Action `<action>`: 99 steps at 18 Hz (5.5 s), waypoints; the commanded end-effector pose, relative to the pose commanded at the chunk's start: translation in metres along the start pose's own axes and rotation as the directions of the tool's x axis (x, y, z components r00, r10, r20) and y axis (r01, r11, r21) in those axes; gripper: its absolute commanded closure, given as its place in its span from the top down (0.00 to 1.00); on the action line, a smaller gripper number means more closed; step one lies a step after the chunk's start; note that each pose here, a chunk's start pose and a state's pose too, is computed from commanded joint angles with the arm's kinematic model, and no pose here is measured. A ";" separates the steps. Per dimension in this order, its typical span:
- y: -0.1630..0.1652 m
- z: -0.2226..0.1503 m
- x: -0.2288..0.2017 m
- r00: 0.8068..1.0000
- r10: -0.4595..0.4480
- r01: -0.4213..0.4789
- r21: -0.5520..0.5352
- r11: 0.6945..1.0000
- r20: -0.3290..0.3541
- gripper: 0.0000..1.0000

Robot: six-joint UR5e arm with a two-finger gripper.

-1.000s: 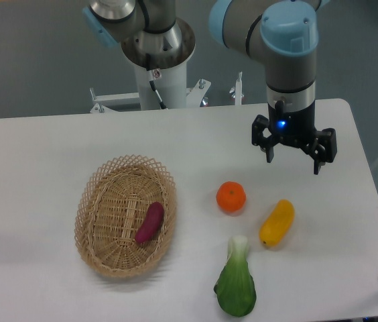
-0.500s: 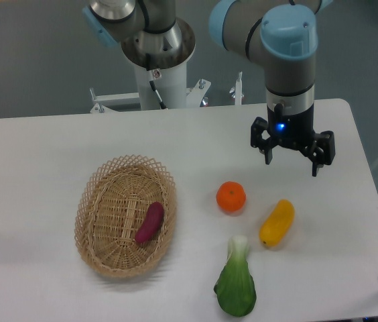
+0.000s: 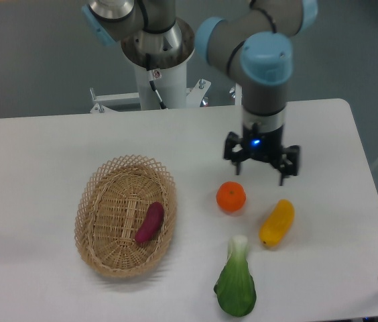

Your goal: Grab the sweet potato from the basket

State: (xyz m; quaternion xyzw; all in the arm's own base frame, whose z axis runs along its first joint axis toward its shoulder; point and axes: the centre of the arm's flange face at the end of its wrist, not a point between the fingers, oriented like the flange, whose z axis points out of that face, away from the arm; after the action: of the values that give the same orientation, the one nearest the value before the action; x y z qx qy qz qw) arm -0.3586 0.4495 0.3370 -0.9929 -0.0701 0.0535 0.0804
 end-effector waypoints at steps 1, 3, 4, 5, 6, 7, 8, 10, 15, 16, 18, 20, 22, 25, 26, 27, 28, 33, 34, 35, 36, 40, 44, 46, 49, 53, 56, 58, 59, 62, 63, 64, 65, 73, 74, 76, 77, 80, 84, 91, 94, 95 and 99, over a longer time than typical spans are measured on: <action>-0.008 0.001 0.014 1.000 -0.024 0.024 -0.006 1.000 0.005 1.00; -0.021 0.005 0.038 0.997 -0.075 0.075 -0.011 0.997 0.004 1.00; -0.030 0.006 0.056 0.999 -0.047 0.047 -0.006 0.999 -0.001 1.00; -0.037 0.007 0.072 1.000 -0.022 0.022 -0.007 1.000 -0.009 1.00; -0.040 0.011 0.081 1.000 -0.010 0.010 -0.013 1.000 -0.015 1.00; -0.039 0.019 0.088 1.000 -0.001 0.001 -0.026 1.000 -0.026 1.00; -0.040 0.027 0.095 0.999 0.010 -0.011 -0.034 0.999 -0.036 1.00; -0.050 0.037 0.115 0.997 0.052 -0.054 -0.043 0.998 -0.053 1.00; -0.061 0.051 0.140 0.993 0.090 -0.094 -0.052 0.994 -0.071 1.00; -0.066 0.058 0.144 0.993 0.096 -0.100 -0.048 0.994 -0.071 1.00; -0.071 0.075 0.151 0.994 0.085 -0.089 -0.055 0.994 -0.073 1.00; -0.069 0.080 0.151 0.993 0.083 -0.088 -0.064 0.994 -0.078 1.00; -0.069 0.080 0.152 0.994 0.081 -0.086 -0.064 0.994 -0.080 1.00; -0.070 0.093 0.158 0.991 0.095 -0.102 -0.082 0.991 -0.090 1.00; -0.070 0.098 0.158 0.991 0.096 -0.104 -0.088 0.991 -0.095 1.00; -0.070 0.104 0.158 0.991 0.096 -0.105 -0.096 0.990 -0.094 1.00; -0.070 0.107 0.158 0.991 0.097 -0.107 -0.103 0.989 -0.094 1.00; -0.070 0.118 0.158 0.990 0.101 -0.112 -0.115 0.987 -0.100 1.00; -0.071 0.121 0.158 0.990 0.101 -0.113 -0.117 0.987 -0.102 1.00; -0.071 0.121 0.158 0.990 0.101 -0.113 -0.116 0.987 -0.101 1.00; -0.071 0.121 0.158 0.990 0.101 -0.113 -0.116 0.987 -0.101 1.00; -0.071 0.126 0.157 0.989 0.102 -0.114 -0.122 0.986 -0.104 1.00; -0.071 0.129 0.157 0.990 0.100 -0.113 -0.125 0.986 -0.104 0.92; -0.071 0.129 0.157 0.990 0.099 -0.112 -0.127 0.986 -0.101 0.76; -0.070 0.128 0.154 0.992 0.103 -0.113 -0.140 0.984 -0.075 0.51; -0.072 0.125 0.153 0.992 0.103 -0.112 -0.137 0.984 -0.073 0.32; -0.072 0.122 0.153 0.992 0.104 -0.112 -0.133 0.985 -0.070 0.28; -0.074 0.118 0.151 0.992 0.104 -0.112 -0.125 0.986 -0.065 0.26; -0.076 0.114 0.150 0.993 0.106 -0.112 -0.118 0.987 -0.060 0.26; -0.083 0.090 0.144 0.994 0.108 -0.110 -0.080 0.991 -0.035 0.26; -0.084 0.081 0.141 0.994 0.106 -0.108 -0.066 0.992 -0.025 0.26; -0.087 0.066 0.135 0.994 0.107 -0.107 -0.043 0.993 -0.007 0.26; -0.087 0.049 0.125 0.994 0.110 -0.110 -0.023 0.994 0.008 0.26; -0.048 -0.027 0.030 0.981 0.167 -0.171 0.034 0.985 0.100 0.25; -0.035 -0.027 0.009 0.978 0.186 -0.188 0.013 0.982 0.096 0.25; -0.008 -0.036 -0.031 0.968 0.231 -0.231 -0.013 0.973 0.099 0.25; 0.003 -0.038 -0.049 0.964 0.245 -0.245 -0.018 0.969 0.100 0.25; 0.031 -0.051 -0.096 0.958 0.271 -0.273 0.012 0.962 0.090 0.26; 0.064 -0.061 -0.139 0.947 0.310 -0.312 0.010 0.950 0.079 0.26; 0.092 -0.058 -0.160 0.935 0.346 -0.346 -0.013 0.938 0.072 0.25; 0.091 -0.058 -0.159 0.935 0.347 -0.348 -0.011 0.938 0.072 0.26; 0.091 -0.058 -0.159 0.934 0.349 -0.349 -0.011 0.937 0.071 0.26; 0.088 -0.058 -0.156 0.936 0.346 -0.346 -0.009 0.938 0.069 0.26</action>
State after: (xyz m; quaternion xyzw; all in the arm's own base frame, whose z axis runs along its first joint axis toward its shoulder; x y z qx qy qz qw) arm -0.4933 0.3315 0.3937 -0.9871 0.1028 0.1015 0.0687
